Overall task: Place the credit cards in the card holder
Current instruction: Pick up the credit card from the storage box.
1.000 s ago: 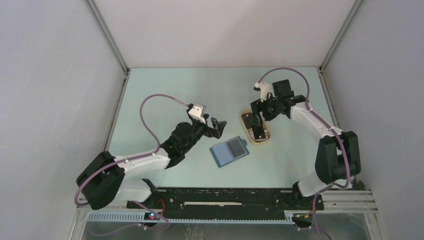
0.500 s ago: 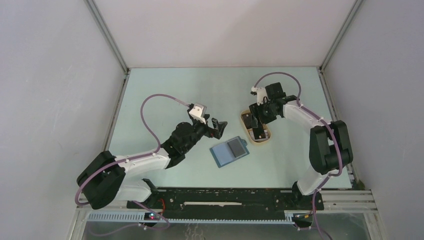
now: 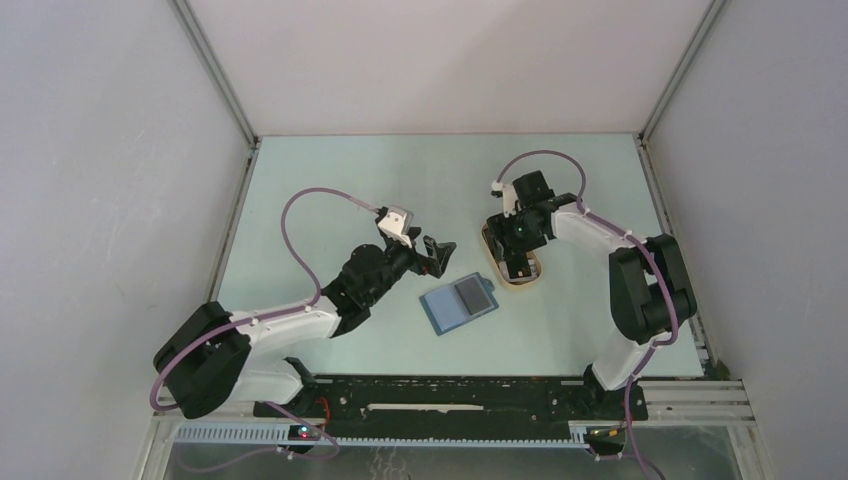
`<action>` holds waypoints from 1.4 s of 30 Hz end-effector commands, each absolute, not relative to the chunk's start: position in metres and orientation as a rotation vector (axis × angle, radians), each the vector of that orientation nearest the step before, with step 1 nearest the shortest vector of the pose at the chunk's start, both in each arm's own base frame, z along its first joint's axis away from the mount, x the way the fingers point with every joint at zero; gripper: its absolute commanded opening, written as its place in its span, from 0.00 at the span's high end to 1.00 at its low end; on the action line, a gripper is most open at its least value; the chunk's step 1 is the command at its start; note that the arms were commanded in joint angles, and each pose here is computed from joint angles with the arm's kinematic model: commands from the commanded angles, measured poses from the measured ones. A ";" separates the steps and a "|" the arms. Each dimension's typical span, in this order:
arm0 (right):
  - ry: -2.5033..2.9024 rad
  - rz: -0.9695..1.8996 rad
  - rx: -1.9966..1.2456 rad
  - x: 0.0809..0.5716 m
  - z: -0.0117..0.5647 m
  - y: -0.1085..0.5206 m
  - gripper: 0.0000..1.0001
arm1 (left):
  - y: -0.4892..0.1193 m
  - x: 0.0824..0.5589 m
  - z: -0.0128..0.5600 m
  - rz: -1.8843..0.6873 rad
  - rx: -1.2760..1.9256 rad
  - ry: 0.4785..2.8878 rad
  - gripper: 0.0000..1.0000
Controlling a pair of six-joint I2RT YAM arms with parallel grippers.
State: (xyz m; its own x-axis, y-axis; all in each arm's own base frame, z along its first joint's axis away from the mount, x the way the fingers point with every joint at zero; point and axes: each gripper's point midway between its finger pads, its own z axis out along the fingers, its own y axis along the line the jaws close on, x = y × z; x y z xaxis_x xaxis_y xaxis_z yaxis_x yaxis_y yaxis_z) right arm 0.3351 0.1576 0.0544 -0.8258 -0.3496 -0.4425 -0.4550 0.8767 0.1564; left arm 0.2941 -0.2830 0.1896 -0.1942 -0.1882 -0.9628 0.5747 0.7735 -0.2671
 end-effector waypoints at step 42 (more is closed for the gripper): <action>2.672 0.174 -0.460 0.354 0.040 0.146 0.24 | -0.281 0.293 0.191 -0.706 0.340 1.592 0.00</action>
